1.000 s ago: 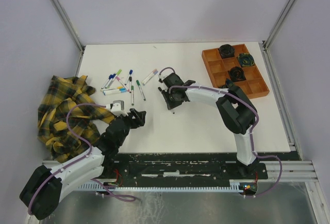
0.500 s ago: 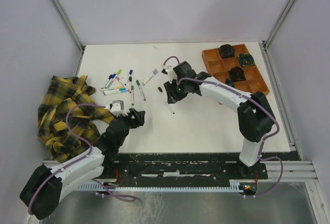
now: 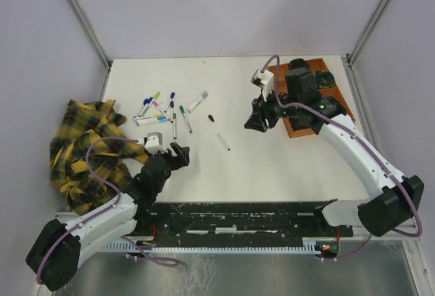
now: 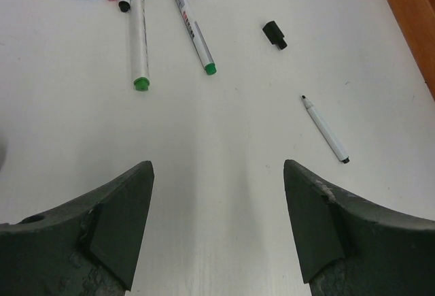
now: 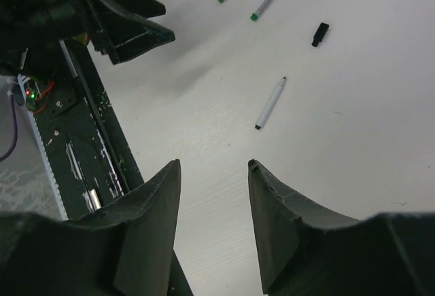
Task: Open the pen caps
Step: Pick up the pen from the center of the board.
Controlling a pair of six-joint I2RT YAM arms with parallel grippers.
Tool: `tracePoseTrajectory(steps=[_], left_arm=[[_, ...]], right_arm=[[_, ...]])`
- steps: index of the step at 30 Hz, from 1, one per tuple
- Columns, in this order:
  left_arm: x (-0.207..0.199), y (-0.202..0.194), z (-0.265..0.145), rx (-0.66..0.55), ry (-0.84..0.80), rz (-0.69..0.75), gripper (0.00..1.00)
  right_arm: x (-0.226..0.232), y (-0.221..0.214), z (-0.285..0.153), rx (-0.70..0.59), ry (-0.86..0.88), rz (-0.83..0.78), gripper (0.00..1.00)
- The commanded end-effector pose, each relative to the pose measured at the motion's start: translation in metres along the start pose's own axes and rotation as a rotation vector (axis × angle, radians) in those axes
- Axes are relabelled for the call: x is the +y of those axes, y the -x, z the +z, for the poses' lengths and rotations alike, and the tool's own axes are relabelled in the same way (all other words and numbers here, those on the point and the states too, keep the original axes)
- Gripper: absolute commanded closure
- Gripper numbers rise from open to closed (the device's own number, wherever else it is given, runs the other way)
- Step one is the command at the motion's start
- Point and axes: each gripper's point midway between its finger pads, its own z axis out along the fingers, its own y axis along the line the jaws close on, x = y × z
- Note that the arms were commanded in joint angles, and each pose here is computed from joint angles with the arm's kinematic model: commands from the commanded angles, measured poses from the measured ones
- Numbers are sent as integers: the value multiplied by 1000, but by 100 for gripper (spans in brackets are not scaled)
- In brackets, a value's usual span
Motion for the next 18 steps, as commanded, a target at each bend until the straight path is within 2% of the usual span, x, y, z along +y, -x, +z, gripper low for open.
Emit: tracePoseTrajectory(steps=[1, 3, 8, 13, 18], left_arm=[[-15, 24, 4, -46, -8, -69, 17], [-19, 25, 6, -34, -17, -66, 17], [-34, 32, 12, -4, -37, -62, 17], [-52, 34, 25, 45, -56, -37, 18], [-54, 34, 45, 84, 3, 44, 18]], right_arm=[[25, -21, -25, 45, 53, -85, 48], [28, -29, -32, 46, 39, -99, 47], [21, -35, -47, -57, -28, -146, 39], [19, -37, -53, -75, -20, -125, 38], [16, -38, -56, -84, -29, -118, 38]])
